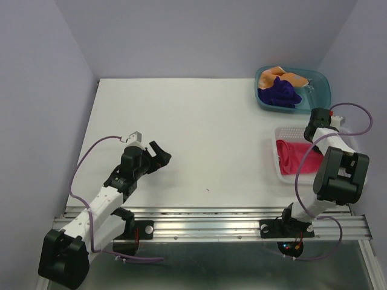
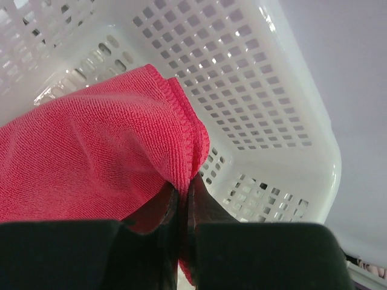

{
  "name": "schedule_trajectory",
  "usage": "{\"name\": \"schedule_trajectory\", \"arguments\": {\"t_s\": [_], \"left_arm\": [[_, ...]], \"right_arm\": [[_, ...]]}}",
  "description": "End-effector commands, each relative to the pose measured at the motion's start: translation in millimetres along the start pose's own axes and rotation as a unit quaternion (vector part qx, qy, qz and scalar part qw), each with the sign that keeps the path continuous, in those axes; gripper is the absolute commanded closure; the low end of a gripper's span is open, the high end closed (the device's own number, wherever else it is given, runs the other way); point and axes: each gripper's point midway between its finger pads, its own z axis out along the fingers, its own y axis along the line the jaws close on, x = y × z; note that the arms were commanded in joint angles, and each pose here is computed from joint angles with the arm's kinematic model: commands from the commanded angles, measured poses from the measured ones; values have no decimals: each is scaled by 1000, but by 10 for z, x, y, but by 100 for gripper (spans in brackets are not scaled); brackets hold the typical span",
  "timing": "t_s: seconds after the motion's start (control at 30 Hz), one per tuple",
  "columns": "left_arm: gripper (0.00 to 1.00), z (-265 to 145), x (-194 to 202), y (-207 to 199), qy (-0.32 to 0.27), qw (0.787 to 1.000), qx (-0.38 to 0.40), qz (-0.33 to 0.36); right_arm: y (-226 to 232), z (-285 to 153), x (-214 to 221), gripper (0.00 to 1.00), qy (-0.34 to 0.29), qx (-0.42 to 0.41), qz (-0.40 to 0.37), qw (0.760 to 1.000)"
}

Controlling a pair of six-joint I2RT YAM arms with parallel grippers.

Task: Fold and stack the towels
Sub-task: Neatly place the folded towel into the bin

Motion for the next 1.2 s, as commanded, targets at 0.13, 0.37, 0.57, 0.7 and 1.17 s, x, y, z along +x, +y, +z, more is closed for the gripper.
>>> {"name": "schedule_trajectory", "arguments": {"t_s": [0.13, 0.37, 0.57, 0.7, 1.17], "left_arm": [[1, 25, -15, -18, -9, 1000, 10, 12], [1, 36, 0, -17, -5, 1000, 10, 14], [1, 39, -2, -37, -4, 1000, 14, 14], [1, 43, 12, -35, -1, 1000, 15, 14], [1, 34, -20, -48, -7, 1000, 16, 17]], "right_arm": [[-253, 9, -497, 96, -53, 32, 41, 997], [-234, 37, -614, 96, -65, 23, 23, 997], [-231, 31, -604, 86, -59, 17, 21, 998], [-340, -20, -632, 44, -62, 37, 37, 997], [-293, -704, -1071, 0, -118, -107, 128, 979]]}}
